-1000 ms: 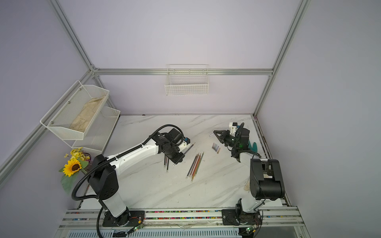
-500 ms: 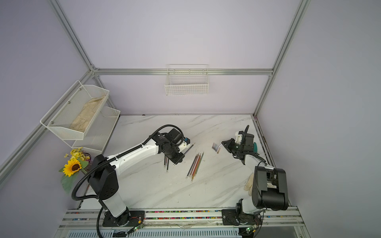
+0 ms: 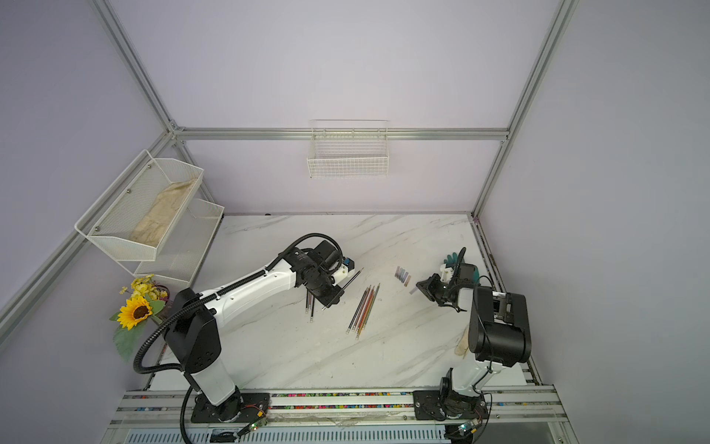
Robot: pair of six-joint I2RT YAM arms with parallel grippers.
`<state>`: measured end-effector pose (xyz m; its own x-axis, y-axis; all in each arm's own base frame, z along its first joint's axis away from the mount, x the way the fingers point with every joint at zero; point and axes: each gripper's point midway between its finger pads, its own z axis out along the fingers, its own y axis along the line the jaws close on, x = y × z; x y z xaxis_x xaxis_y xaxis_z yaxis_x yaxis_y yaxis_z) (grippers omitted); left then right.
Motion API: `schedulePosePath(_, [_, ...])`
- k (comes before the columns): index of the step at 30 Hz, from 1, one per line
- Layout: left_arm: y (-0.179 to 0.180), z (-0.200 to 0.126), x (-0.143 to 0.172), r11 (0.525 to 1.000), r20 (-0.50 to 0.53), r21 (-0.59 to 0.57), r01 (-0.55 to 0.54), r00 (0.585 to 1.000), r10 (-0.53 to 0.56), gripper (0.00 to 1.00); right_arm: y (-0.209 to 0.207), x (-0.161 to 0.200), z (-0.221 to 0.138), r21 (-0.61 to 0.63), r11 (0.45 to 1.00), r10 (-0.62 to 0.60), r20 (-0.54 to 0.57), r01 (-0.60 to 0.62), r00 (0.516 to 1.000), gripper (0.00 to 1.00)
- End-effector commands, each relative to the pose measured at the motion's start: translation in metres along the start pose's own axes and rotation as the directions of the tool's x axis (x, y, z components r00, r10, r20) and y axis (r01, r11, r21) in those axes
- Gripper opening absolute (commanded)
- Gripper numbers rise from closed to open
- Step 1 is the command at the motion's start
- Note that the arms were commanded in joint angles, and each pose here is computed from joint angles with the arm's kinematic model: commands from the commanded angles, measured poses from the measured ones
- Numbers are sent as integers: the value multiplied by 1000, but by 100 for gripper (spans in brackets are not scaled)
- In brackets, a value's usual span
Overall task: Remove the protective cover of the pencils
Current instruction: Place the protective sleeve at the center of the board.
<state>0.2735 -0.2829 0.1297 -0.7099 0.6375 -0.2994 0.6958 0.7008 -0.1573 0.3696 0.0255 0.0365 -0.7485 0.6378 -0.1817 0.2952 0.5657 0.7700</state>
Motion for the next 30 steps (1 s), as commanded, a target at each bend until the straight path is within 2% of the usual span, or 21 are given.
schedulePosePath(1, [-4, -11, -15, 1000, 43, -2, -26, 999, 26, 0, 2, -3, 3, -16, 1000, -19, -9, 19, 1000, 8])
schedulePosePath(10, [-7, -4, -14, 1000, 22, 3, -30, 999, 30, 0, 0, -14, 9, -15, 1000, -2, 11, 3, 1000, 13])
schedulePosePath(16, [-6, -3, -12, 999, 14, -6, -31, 999, 31, 0, 2, -17, 11, -28, 1000, 4, 12, -4, 1000, 33])
schedulePosePath(20, [-5, 2, -12, 1000, 2, -5, -28, 1000, 28, 0, 9, -19, 8, -41, 999, -1, 21, 2, 1000, 41])
schedulePosePath(25, [-11, 10, -13, 999, -12, 40, -12, 1000, 12, 0, 26, -21, -6, -67, 998, -16, 43, 19, 999, 41])
schedulePosePath(30, [-18, 18, -14, 996, -9, 87, -1, 1000, 1, 0, 46, -18, -33, -90, 991, -83, 131, 95, 988, 41])
